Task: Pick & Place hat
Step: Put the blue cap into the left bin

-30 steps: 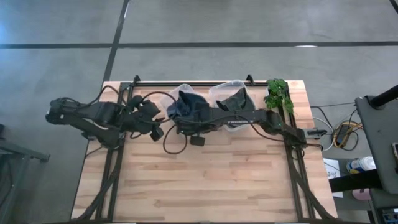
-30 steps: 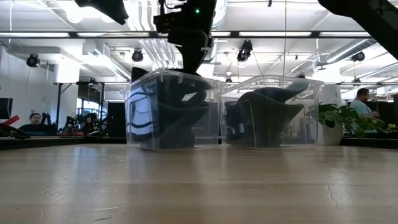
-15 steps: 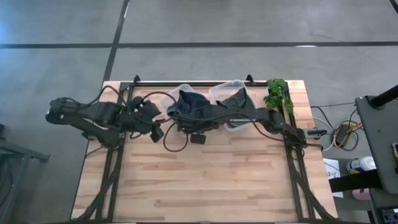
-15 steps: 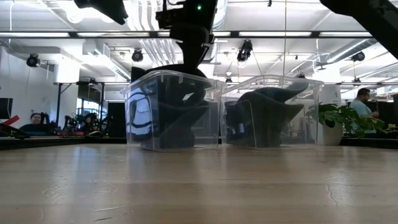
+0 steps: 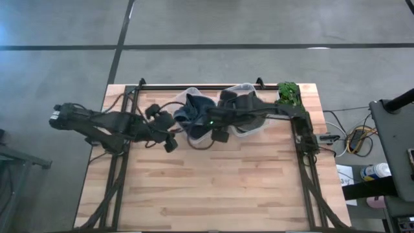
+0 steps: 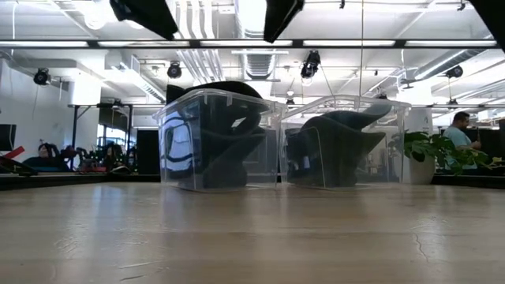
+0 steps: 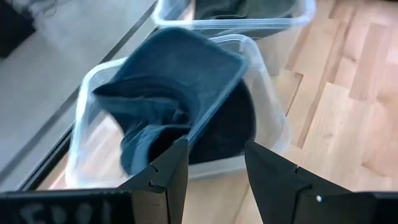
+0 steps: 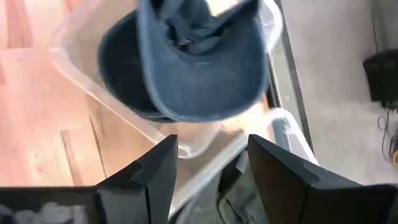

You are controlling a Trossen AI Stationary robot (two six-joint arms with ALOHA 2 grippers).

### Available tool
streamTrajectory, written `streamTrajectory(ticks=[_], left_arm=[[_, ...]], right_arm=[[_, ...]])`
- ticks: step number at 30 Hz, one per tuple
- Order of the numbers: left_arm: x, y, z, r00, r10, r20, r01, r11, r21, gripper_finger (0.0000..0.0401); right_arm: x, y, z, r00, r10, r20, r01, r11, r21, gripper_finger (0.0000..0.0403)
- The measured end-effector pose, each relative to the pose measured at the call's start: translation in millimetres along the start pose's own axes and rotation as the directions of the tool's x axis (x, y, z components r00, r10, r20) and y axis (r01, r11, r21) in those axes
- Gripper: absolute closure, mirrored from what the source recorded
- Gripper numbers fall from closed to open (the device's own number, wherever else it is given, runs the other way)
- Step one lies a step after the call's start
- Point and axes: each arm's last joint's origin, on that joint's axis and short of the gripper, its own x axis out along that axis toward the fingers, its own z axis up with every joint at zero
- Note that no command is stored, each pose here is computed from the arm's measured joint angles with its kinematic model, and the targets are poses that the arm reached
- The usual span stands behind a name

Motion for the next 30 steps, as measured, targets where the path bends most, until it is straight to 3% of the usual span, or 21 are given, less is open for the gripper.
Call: streamTrajectory(ticks=[5,12,19,25,28,30], left_arm=[[29.8,-3.2,-6.3,0.998,0.031,-0.046,-0.025,0.993,0.115,0.0248],[67.3,25.4,-4.8,0.980,0.124,-0.153,-0.098,0.981,0.167,0.0248],[83.5,49.4,2.4,0.978,-0.048,-0.203,0.065,0.995,0.080,0.0248],[94.1,61.2,-10.6,0.964,-0.017,-0.265,0.107,0.937,0.332,0.0248],[99.8,75.8,-16.7,0.952,0.080,-0.295,0.050,0.912,0.406,0.0248],[102.1,88.2,-18.6,0.944,0.140,-0.299,-0.003,0.910,0.416,0.0248]], right_arm=[[-21.0,-15.6,-8.7,1.000,0.000,0.020,-0.001,0.998,0.060,0.0221],[-37.2,-20.7,-14.7,0.999,0.009,0.049,-0.014,0.995,0.097,0.0231],[-29.1,-15.8,-11.8,0.999,0.012,0.034,-0.015,0.996,0.088,0.0229],[-12.3,-5.5,-4.9,0.999,0.025,0.025,-0.024,0.999,-0.029,0.0229],[-5.2,-3.8,1.1,0.990,0.132,0.056,-0.130,0.991,-0.046,0.0231],[2.6,-7.3,6.3,0.974,0.209,0.085,-0.210,0.978,0.008,0.0233]])
